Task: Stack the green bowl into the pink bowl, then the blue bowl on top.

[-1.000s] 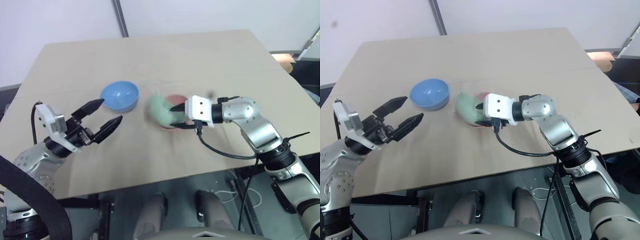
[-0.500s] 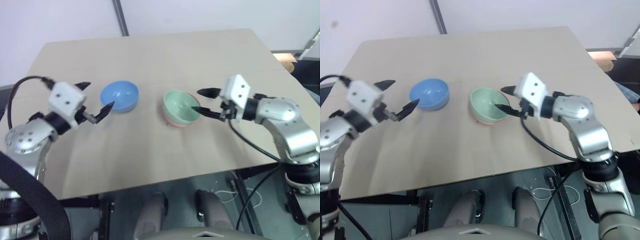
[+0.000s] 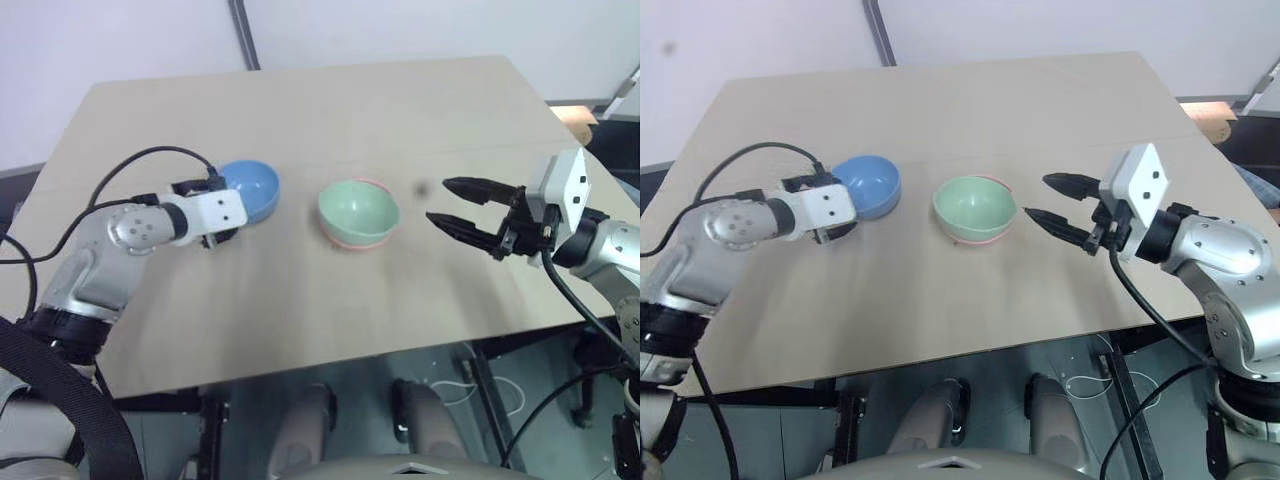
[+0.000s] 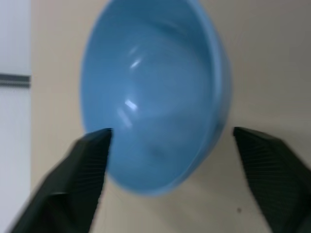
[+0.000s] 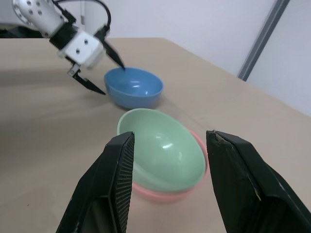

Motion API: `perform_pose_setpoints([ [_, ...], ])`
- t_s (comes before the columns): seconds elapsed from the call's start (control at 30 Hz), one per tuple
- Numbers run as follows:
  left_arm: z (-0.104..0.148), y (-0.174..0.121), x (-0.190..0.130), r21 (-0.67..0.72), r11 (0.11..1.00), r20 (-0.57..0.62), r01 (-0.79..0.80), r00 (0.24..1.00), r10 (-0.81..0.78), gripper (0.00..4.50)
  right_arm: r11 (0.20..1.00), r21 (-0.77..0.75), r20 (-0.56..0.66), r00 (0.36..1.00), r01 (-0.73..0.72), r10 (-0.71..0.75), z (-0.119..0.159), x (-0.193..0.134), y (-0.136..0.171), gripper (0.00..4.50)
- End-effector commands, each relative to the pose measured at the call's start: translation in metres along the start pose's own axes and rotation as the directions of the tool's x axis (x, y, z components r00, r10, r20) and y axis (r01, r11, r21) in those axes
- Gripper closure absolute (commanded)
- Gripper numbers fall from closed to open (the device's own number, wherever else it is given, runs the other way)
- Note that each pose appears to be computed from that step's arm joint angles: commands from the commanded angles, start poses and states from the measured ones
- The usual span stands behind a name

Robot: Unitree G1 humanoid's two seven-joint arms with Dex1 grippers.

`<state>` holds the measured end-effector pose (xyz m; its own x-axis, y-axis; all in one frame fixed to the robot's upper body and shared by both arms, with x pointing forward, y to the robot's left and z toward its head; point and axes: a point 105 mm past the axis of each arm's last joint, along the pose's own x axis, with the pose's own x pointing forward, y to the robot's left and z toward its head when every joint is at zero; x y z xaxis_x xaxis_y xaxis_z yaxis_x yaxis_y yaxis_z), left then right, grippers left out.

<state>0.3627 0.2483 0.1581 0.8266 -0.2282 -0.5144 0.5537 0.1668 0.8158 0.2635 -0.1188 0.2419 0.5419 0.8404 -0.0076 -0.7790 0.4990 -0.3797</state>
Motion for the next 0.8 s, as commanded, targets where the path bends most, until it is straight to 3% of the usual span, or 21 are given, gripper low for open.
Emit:
perform_pose_setpoints([
  [0.03,0.007,0.007,0.001,0.055,0.998,0.021,0.002,1.0,-0.003,2.22,0.999,-0.046,0.028,0.999,0.02,-0.019,0.013,-0.004,0.0,1.89],
  [0.2,0.02,0.011,0.004,0.074,0.997,0.077,0.0,0.997,-0.006,4.42,0.999,-0.046,0.028,0.999,0.02,-0.018,0.014,-0.005,0.001,1.89],
  [0.27,0.033,0.016,0.001,0.064,0.998,0.141,-0.001,0.99,-0.008,4.42,0.999,-0.046,0.026,0.999,0.022,-0.021,0.014,-0.005,0.001,1.89],
  [0.37,0.1,0.031,-0.026,0.018,1.0,0.463,0.019,0.886,-0.025,4.42,0.998,-0.049,0.019,0.999,0.04,-0.039,0.013,-0.009,-0.001,1.89],
  [0.4,0.116,0.031,-0.033,0.031,0.999,0.518,0.037,0.854,-0.048,4.42,0.998,-0.051,0.018,0.999,0.048,-0.047,0.013,-0.01,-0.002,1.89],
  [0.57,0.164,0.021,-0.049,0.168,0.98,0.643,0.107,0.741,-0.191,4.42,0.995,-0.059,0.018,0.996,0.083,-0.082,0.014,-0.012,-0.004,1.89],
  [0.67,0.173,0.017,-0.05,0.222,0.961,0.66,0.163,0.701,-0.271,4.42,0.993,-0.069,0.016,0.995,0.1,-0.099,0.015,-0.014,-0.004,1.89],
  [0.7,0.171,0.014,-0.049,0.248,0.952,0.648,0.178,0.7,-0.299,3.78,0.992,-0.071,0.016,0.995,0.104,-0.103,0.015,-0.015,-0.004,1.89],
  [0.73,0.168,0.013,-0.048,0.268,0.946,0.636,0.183,0.704,-0.316,3.5,0.991,-0.074,0.014,0.994,0.109,-0.108,0.015,-0.016,-0.004,1.89],
  [0.8,0.164,0.013,-0.044,0.281,0.943,0.626,0.177,0.711,-0.32,2.47,0.989,-0.076,0.011,0.992,0.125,-0.124,0.015,-0.018,-0.004,1.89],
])
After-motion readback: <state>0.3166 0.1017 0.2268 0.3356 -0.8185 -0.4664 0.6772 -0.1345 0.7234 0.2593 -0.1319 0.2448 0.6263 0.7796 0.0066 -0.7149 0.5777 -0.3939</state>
